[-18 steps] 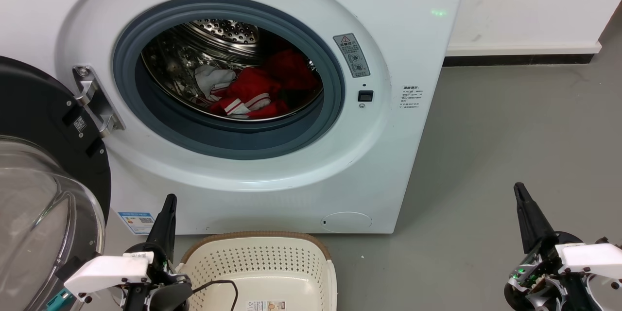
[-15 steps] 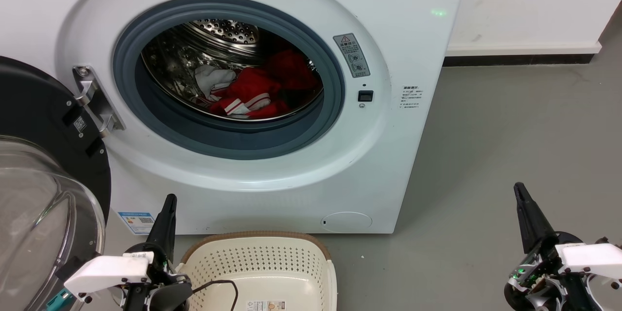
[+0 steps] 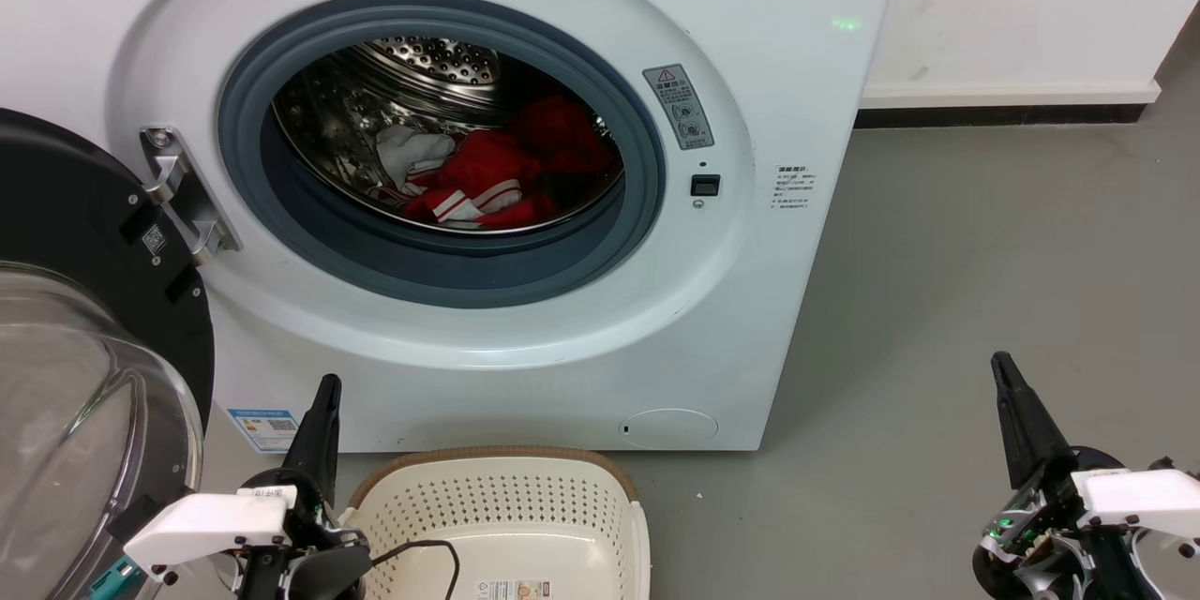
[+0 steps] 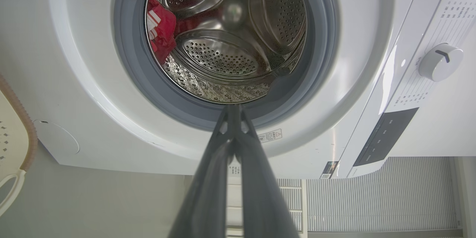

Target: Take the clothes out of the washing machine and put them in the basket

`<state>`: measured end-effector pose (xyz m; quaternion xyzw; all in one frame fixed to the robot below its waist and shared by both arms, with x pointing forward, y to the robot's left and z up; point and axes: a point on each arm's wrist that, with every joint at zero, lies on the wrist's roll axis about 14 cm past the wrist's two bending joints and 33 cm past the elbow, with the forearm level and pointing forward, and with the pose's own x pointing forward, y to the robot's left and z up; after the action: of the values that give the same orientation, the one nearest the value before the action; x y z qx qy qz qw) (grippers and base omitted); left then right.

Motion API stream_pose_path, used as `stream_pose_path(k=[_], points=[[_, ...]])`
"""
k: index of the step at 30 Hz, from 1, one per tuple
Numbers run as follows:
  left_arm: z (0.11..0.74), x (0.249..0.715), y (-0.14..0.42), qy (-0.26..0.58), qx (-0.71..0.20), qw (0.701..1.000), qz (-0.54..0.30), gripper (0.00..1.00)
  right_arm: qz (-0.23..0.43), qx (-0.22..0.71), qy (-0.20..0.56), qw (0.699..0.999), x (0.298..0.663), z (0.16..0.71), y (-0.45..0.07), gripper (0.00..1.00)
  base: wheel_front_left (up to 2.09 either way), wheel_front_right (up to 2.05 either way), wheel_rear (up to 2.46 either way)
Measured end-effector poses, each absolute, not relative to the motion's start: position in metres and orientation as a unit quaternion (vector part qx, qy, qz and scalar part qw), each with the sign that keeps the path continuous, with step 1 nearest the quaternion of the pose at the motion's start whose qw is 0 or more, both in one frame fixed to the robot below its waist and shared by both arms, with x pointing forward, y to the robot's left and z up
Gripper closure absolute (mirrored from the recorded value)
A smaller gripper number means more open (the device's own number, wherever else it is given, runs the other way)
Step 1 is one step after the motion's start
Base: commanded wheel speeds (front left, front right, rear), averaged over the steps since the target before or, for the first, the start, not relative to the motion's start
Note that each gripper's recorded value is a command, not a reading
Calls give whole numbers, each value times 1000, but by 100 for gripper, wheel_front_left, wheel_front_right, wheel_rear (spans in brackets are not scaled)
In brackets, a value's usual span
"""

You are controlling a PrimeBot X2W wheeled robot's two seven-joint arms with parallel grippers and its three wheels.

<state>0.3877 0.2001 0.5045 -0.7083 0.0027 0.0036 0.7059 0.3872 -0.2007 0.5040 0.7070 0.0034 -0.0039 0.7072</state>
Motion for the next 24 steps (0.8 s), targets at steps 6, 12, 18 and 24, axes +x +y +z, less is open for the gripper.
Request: stream_pose_path(k=[6,12,18,24], points=[[505,388,200,3,-708,706,4,100,-4,707,3,707,387,504,-201,100,0,0,0],[490,381,198,16,-710,704,20,0,-20,708,16,706,380,490,-200,0,0,0,0],[495,383,192,12,-700,714,14,0,-18,696,9,718,381,495,-197,0,0,0,0],[503,385,193,0,-668,744,11,0,-14,662,-1,749,382,501,-197,0,0,0,0]])
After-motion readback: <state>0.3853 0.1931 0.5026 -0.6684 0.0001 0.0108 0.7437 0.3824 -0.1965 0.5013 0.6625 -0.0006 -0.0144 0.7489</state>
